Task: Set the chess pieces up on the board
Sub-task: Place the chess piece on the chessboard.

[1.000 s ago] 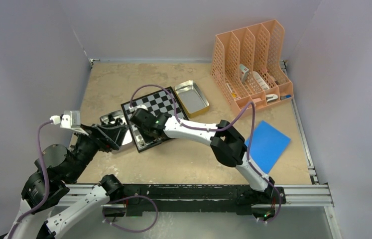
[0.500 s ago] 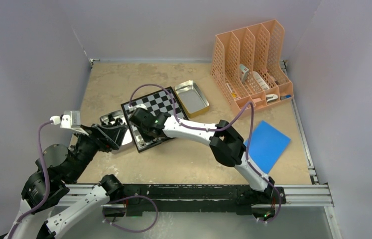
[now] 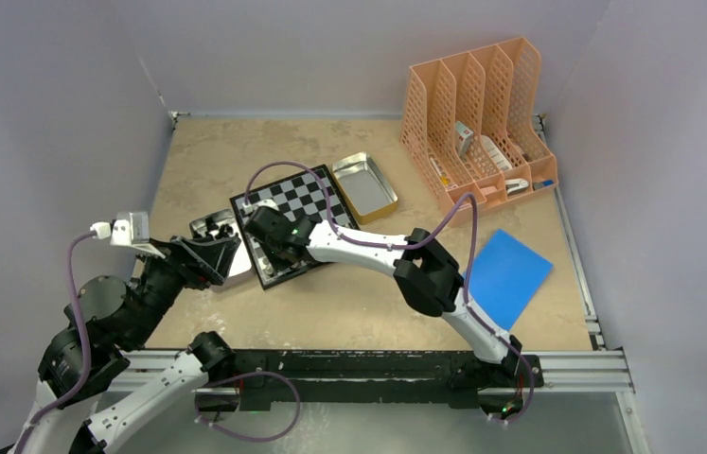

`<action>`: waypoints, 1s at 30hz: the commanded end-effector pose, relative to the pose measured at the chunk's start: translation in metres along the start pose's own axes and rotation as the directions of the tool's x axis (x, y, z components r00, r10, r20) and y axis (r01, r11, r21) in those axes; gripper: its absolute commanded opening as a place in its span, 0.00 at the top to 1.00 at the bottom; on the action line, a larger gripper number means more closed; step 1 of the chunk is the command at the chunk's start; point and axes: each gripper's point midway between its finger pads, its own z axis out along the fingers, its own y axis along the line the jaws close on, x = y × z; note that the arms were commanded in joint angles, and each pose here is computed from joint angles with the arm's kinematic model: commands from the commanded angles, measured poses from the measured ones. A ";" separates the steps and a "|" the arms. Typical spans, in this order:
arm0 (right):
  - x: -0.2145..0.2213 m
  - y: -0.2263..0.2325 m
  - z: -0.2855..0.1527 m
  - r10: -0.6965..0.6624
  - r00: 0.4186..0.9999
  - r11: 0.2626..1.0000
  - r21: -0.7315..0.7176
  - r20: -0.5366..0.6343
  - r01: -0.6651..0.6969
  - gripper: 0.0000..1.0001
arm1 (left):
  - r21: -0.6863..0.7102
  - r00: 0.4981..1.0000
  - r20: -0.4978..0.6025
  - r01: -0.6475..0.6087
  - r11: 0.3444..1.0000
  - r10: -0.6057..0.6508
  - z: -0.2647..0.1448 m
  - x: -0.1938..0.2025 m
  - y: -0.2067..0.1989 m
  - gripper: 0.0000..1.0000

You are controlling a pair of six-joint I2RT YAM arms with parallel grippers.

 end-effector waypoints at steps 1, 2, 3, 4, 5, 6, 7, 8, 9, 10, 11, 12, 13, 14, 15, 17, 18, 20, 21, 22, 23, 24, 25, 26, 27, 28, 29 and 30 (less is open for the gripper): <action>-0.008 0.005 -0.009 -0.018 1.000 1.000 -0.007 0.013 0.018 0.81 | 0.025 0.998 0.054 0.033 0.999 -0.035 -0.007 -0.019 -0.007 0.30; -0.008 0.005 -0.009 -0.018 1.000 1.000 -0.007 0.014 0.018 0.81 | 0.025 0.998 0.055 0.033 0.999 -0.034 -0.008 -0.019 -0.007 0.30; -0.008 0.005 -0.008 -0.018 1.000 1.000 -0.006 0.013 0.018 0.81 | 0.025 0.998 0.055 0.034 0.999 -0.035 -0.008 -0.019 -0.007 0.30; -0.008 0.005 -0.008 -0.018 1.000 1.000 -0.006 0.013 0.018 0.81 | 0.026 0.998 0.054 0.034 0.999 -0.036 -0.008 -0.019 -0.007 0.30; -0.008 0.006 -0.008 -0.018 1.000 1.000 -0.006 0.014 0.018 0.80 | 0.026 0.998 0.052 0.035 0.999 -0.036 -0.008 -0.018 -0.007 0.30; -0.008 0.006 -0.007 -0.018 1.000 1.000 -0.006 0.014 0.018 0.80 | 0.027 0.998 0.051 0.037 0.999 -0.038 -0.008 -0.018 -0.007 0.30; -0.008 0.006 -0.007 -0.018 1.000 1.000 -0.007 0.013 0.018 0.80 | 0.026 0.998 0.048 0.037 0.999 -0.038 -0.007 -0.017 -0.007 0.30; -0.008 0.006 -0.007 -0.016 1.000 1.000 -0.008 0.014 0.016 0.80 | 0.025 0.998 0.047 0.037 0.999 -0.038 -0.007 -0.017 -0.007 0.30; -0.008 0.007 -0.007 -0.016 1.000 1.000 -0.010 0.013 0.016 0.80 | 0.025 0.998 0.047 0.038 0.999 -0.039 -0.007 -0.017 -0.007 0.30; -0.008 0.007 -0.008 -0.016 1.000 1.000 -0.013 0.014 0.016 0.80 | 0.025 0.998 0.046 0.037 0.999 -0.039 -0.007 -0.016 -0.007 0.30; -0.009 0.007 -0.008 -0.015 1.000 1.000 -0.013 0.016 0.015 0.79 | 0.025 0.998 0.045 0.038 0.999 -0.039 -0.007 -0.016 -0.007 0.30; -0.010 0.007 -0.009 -0.015 1.000 1.000 -0.013 0.020 0.015 0.79 | 0.027 0.998 0.044 0.039 0.999 -0.041 -0.007 -0.016 -0.007 0.30; -0.011 0.007 -0.009 -0.013 1.000 1.000 -0.013 0.024 0.014 0.78 | 0.028 0.998 0.042 0.041 0.999 -0.043 -0.007 -0.016 -0.008 0.30; -0.012 0.007 -0.009 -0.012 1.000 1.000 -0.012 0.026 0.012 0.77 | 0.030 0.998 0.039 0.041 0.999 -0.043 -0.006 -0.015 -0.008 0.30; -0.012 0.008 -0.009 -0.010 1.000 1.000 -0.015 0.027 0.011 0.77 | 0.032 0.998 0.037 0.042 0.999 -0.044 -0.007 -0.014 -0.008 0.30; -0.012 0.011 -0.010 -0.007 1.000 0.999 -0.035 0.022 0.008 0.76 | 0.032 0.998 0.032 0.045 0.998 -0.046 -0.006 -0.013 -0.008 0.30; -0.012 0.013 -0.011 -0.006 1.000 0.999 -0.045 0.022 0.007 0.76 | 0.030 0.998 0.029 0.046 0.998 -0.047 -0.006 -0.012 -0.008 0.30; -0.013 0.014 -0.013 0.000 1.000 0.999 -0.049 0.029 0.002 0.75 | 0.030 0.998 0.026 0.048 0.998 -0.049 -0.006 -0.011 -0.007 0.30; -0.014 0.014 -0.014 0.003 0.999 0.999 -0.049 0.035 -0.002 0.75 | 0.030 0.998 0.025 0.049 0.998 -0.050 -0.007 -0.011 -0.007 0.30; -0.015 0.013 -0.015 0.008 0.999 0.999 -0.047 0.040 -0.006 0.75 | 0.029 0.998 0.024 0.050 0.998 -0.051 -0.007 -0.011 -0.007 0.30; -0.016 0.013 -0.016 0.010 0.999 0.999 -0.046 0.043 -0.008 0.74 | 0.028 0.998 0.024 0.052 0.998 -0.053 -0.007 -0.011 -0.007 0.30; -0.017 0.013 -0.017 0.011 0.999 0.999 -0.044 0.045 -0.009 0.74 | 0.028 0.998 0.025 0.054 0.998 -0.055 -0.007 -0.011 -0.007 0.30; -0.017 0.012 -0.018 0.013 0.999 0.999 -0.043 0.046 -0.011 0.73 | 0.028 0.998 0.024 0.055 0.998 -0.056 -0.008 -0.010 -0.006 0.30; -0.019 0.012 -0.020 0.016 0.999 0.999 -0.043 0.051 -0.014 0.72 | 0.026 0.998 0.022 0.055 0.998 -0.056 -0.008 -0.010 -0.006 0.30; -0.019 0.012 -0.020 0.017 0.998 0.999 -0.041 0.052 -0.015 0.71 | 0.026 0.998 0.022 0.057 0.998 -0.057 -0.008 -0.009 -0.006 0.30; -0.020 0.012 -0.022 0.018 0.998 0.999 -0.042 0.055 -0.016 0.70 | 0.025 0.998 0.020 0.058 0.998 -0.059 -0.008 -0.009 -0.006 0.30; -0.021 0.012 -0.023 0.019 0.998 0.999 -0.044 0.058 -0.017 0.69 | 0.028 0.998 0.018 0.060 0.998 -0.061 -0.008 -0.009 -0.006 0.30; -0.022 0.012 -0.025 0.021 0.998 0.999 -0.042 0.062 -0.018 0.68 | 0.030 0.998 0.014 0.062 0.998 -0.063 -0.008 -0.008 -0.007 0.30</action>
